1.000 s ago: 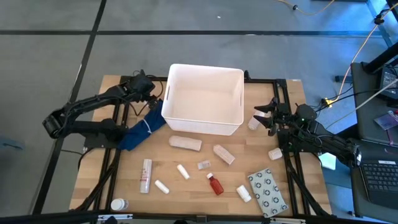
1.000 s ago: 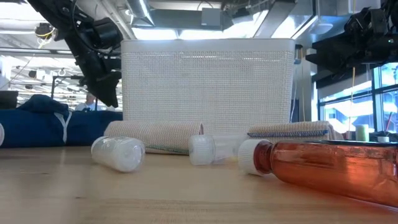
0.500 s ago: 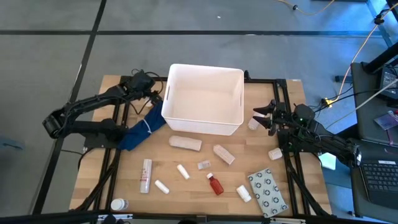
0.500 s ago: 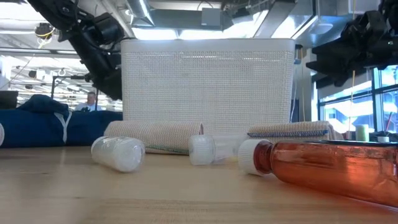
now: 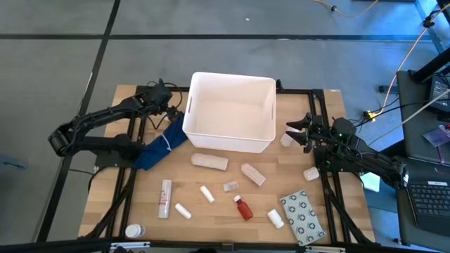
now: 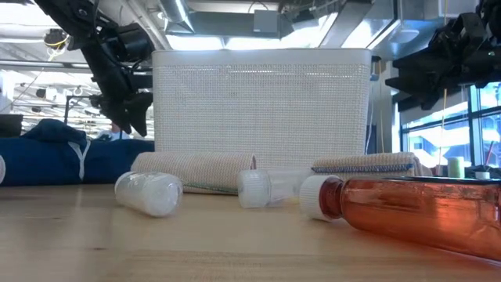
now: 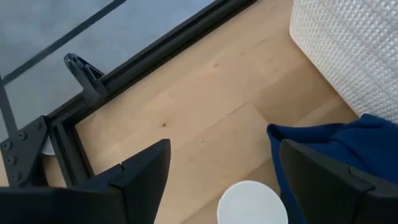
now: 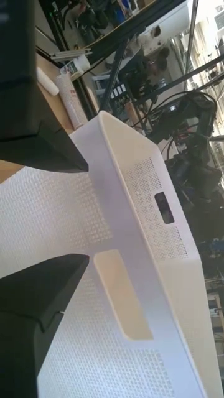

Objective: Pick & place medical supplies in basket/bin
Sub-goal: Put the orange pill bottle into the white bin

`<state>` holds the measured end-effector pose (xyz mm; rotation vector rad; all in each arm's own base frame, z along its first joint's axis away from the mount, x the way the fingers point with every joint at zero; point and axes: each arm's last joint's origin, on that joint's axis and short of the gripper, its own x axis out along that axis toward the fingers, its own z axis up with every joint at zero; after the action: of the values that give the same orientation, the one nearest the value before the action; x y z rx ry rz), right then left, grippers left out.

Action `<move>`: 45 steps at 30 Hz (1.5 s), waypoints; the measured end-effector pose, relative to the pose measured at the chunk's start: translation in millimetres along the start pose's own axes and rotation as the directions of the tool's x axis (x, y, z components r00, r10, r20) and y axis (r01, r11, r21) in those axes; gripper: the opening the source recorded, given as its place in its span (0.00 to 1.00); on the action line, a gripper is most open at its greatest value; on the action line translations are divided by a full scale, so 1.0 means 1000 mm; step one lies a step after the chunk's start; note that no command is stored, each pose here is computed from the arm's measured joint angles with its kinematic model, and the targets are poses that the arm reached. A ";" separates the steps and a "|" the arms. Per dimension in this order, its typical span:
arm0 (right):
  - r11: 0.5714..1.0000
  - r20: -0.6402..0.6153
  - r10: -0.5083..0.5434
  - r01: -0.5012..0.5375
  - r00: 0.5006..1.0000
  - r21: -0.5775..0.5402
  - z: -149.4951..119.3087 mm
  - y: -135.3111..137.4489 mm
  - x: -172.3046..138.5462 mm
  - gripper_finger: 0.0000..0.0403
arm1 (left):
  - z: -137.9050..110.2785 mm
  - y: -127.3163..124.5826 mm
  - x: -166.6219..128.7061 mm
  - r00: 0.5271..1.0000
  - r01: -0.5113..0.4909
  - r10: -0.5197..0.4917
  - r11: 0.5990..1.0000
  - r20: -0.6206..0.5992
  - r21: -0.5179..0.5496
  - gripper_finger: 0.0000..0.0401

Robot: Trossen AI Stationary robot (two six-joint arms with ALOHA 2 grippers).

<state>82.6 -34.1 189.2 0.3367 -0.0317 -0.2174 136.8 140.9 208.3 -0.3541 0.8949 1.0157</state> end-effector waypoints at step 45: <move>0.998 -0.133 -0.044 0.049 0.990 0.034 -0.013 -0.004 -0.001 0.56 | -0.024 -0.005 0.002 0.985 -0.027 -0.020 0.965 -0.173 -0.261 0.73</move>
<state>81.6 -33.6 175.4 0.3882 0.1034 -0.2404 129.9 124.5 191.0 -0.6744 0.9187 1.1221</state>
